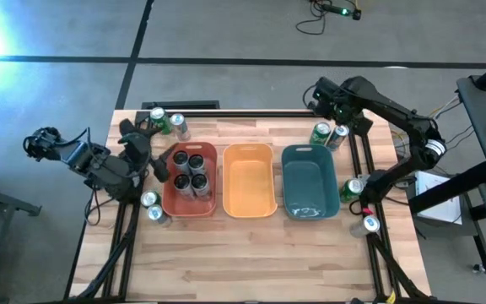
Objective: Sort soda cans
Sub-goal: Put the top right blue soda can into the blue bin, then put the bottom right blue soda can into the blue bin
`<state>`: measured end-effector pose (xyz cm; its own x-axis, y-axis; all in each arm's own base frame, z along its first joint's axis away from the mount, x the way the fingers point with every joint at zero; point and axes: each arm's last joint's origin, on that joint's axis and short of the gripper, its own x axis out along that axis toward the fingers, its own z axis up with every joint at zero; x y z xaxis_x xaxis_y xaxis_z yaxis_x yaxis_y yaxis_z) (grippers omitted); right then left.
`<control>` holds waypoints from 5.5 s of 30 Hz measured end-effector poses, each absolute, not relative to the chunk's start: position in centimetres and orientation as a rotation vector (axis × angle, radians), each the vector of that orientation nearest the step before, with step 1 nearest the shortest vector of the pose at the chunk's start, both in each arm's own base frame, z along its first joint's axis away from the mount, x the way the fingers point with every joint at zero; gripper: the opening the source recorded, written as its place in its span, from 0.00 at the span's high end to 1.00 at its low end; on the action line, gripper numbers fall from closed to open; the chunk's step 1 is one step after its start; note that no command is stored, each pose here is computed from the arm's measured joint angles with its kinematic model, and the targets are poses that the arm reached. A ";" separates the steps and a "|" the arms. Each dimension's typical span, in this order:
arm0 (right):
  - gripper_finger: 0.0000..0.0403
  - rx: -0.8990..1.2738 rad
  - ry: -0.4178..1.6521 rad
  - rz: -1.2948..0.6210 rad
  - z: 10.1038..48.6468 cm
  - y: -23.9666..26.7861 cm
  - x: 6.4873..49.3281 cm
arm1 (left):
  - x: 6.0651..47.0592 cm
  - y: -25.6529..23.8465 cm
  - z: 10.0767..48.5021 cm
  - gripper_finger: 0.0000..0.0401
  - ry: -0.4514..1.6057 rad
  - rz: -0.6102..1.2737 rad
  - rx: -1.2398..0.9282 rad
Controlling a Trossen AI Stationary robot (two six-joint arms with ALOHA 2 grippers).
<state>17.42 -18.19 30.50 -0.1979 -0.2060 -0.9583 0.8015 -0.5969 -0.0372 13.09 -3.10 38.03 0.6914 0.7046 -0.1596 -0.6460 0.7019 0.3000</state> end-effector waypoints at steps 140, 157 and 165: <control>0.23 1.006 1.062 -1.064 25.2 -7.9 27.4 | 15.6 -1.9 39.7 0.38 0.152 0.786 -0.040; 0.13 0.758 1.364 -0.472 36.9 -0.4 22.2 | 15.9 -2.5 40.5 0.38 0.201 0.580 -0.062; 0.20 0.671 1.484 -0.361 35.6 5.5 21.1 | 18.9 -3.3 39.7 0.38 0.234 0.586 -0.046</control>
